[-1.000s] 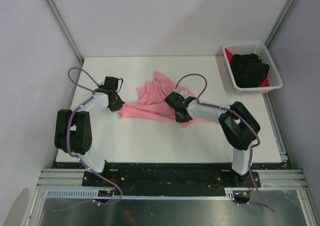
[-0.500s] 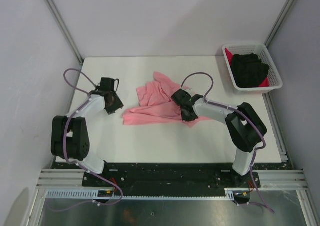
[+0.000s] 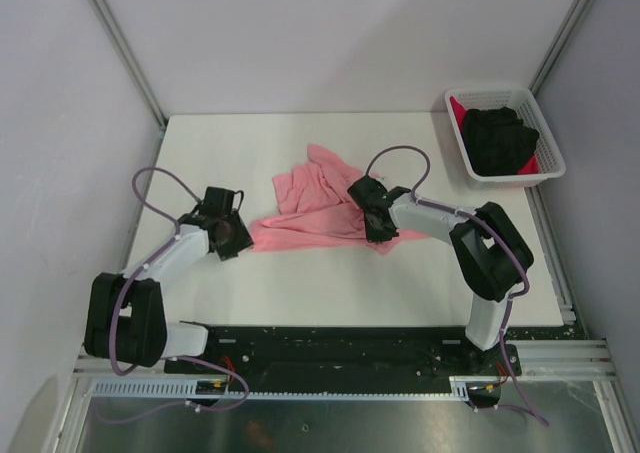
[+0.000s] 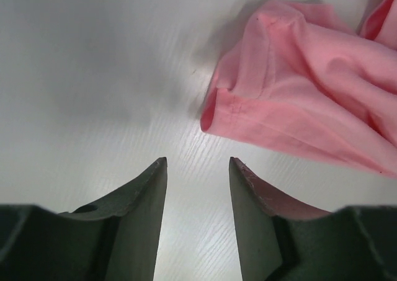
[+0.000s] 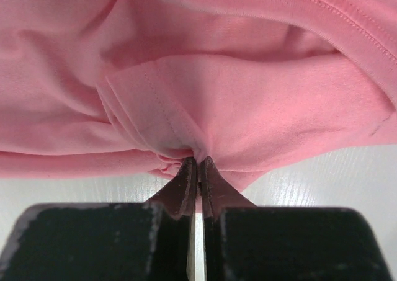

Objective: Fold and stack the t-shirts
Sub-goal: Flatten out the tshirt

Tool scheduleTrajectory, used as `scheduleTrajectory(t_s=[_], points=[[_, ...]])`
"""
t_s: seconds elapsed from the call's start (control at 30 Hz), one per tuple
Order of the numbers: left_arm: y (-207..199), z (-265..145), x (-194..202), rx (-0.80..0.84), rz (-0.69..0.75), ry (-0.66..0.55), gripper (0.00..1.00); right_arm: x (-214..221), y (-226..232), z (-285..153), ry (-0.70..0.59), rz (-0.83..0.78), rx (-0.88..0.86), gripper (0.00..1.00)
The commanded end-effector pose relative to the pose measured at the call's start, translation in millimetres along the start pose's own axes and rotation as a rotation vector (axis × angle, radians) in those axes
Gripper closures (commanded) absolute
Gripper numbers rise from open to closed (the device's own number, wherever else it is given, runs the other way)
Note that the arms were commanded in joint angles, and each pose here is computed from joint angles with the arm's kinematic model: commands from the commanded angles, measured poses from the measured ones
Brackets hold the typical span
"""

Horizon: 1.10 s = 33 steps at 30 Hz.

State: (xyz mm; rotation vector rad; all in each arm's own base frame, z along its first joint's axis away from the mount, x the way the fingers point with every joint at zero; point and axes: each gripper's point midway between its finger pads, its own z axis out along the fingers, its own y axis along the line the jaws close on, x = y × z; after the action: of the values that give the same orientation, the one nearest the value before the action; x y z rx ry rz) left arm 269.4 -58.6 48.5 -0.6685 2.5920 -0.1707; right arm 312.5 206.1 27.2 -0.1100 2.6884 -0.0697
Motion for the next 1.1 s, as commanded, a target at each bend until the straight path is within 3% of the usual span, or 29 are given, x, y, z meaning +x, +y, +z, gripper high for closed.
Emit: scheduleTrajectory(t_s=[0.0,0.6,0.7,0.83,0.9,0.97,1.07], points=[[-15.5,1.4,-5.4,0.037,-0.006,-0.018,0.51,-1.3,-0.1,3.2,0.000,-0.004,-0.008,1.00],[-16.8,42.5,-11.4,-0.093,-0.022,-0.014,0.58,-8.7,3.9,-9.0,-0.021,0.019,-0.049,1.00],[-17.2,44.2,-15.8,-0.104,-0.031,-0.027,0.69,-8.7,4.7,-10.8,-0.023,0.019,-0.051,1.00],[-23.4,38.6,-19.8,-0.077,-0.043,-0.040,0.94,-6.2,5.1,-15.4,-0.024,0.009,-0.045,1.00],[-19.9,29.9,-20.4,-0.082,-0.061,-0.057,0.98,-2.5,7.5,-18.1,-0.020,0.001,-0.045,1.00],[-9.7,15.9,-26.3,-0.121,-0.074,-0.102,1.00,3.9,16.0,-22.9,-0.010,-0.008,-0.079,0.91],[20.2,-8.1,-36.9,-0.234,-0.097,-0.188,1.00,14.3,28.8,-36.0,-0.005,-0.011,-0.147,0.69]])
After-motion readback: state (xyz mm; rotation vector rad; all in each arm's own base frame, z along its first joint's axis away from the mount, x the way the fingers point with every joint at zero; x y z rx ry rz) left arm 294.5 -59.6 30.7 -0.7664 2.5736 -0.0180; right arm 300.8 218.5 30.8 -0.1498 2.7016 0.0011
